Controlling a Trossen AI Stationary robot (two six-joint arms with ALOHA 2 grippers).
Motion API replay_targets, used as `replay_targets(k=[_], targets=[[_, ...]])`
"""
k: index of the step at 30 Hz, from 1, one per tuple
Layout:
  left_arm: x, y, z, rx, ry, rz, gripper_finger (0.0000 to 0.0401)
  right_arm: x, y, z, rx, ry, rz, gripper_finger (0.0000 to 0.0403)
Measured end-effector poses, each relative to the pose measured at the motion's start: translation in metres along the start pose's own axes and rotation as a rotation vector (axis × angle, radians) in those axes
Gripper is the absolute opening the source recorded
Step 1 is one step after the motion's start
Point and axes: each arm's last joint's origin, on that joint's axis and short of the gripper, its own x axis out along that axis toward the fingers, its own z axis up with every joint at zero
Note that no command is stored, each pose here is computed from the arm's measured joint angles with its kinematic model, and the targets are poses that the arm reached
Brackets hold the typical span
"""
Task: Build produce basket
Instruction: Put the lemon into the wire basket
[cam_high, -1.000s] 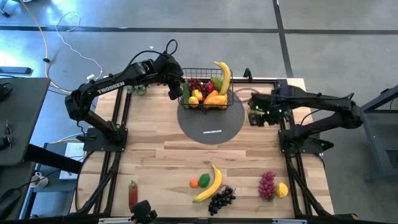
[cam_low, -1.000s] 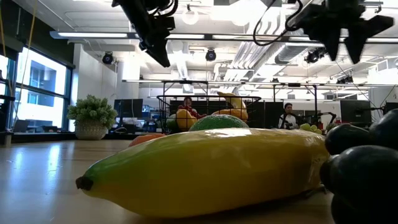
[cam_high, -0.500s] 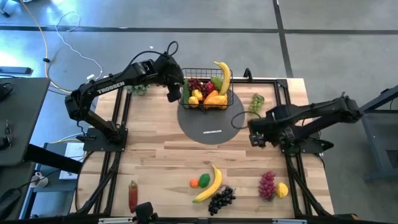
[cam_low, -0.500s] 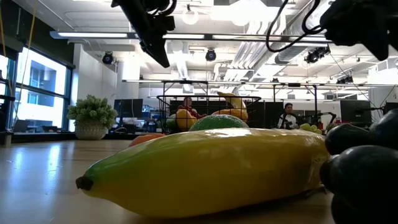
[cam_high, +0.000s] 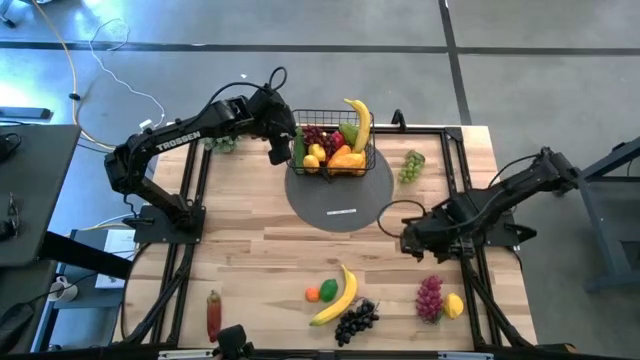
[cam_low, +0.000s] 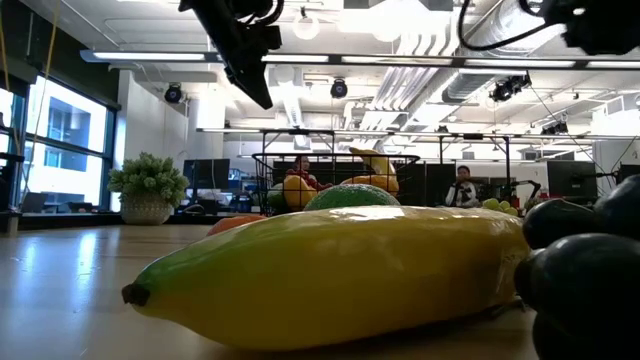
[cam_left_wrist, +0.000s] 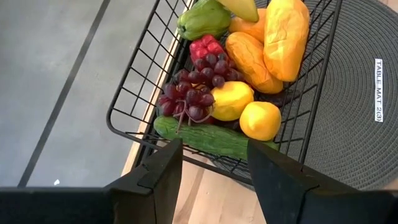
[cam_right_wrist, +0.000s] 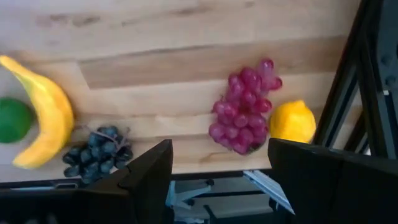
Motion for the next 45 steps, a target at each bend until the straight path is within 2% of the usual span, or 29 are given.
replay_targets(k=[6,13,21,27,35,45], targets=[[0.0,0.0,0.0,0.0,0.0,0.001,0.0168,0.008,-0.011,-0.018,0.059,-0.001,-0.04,0.0246],[0.0,0.0,0.0,0.0,0.001,0.003,0.0168,0.025,-0.016,-0.034,0.042,-0.036,-0.119,0.0246],[0.0,0.0,0.0,0.0,0.004,0.011,0.0168,0.045,-0.016,-0.049,0.028,-0.059,-0.16,0.0246],[0.0,0.001,0.0,-0.001,0.005,0.014,0.0168,0.064,-0.015,-0.059,-0.021,-0.07,-0.21,0.0246],[0.0,0.001,0.0,-0.036,0.005,0.014,0.0168,0.085,-0.024,-0.072,-0.111,-0.055,-0.345,0.0246],[0.0,0.0,0.0,-0.038,0.005,0.014,0.0168,0.107,-0.03,-0.081,-0.127,-0.09,-0.403,0.0246]])
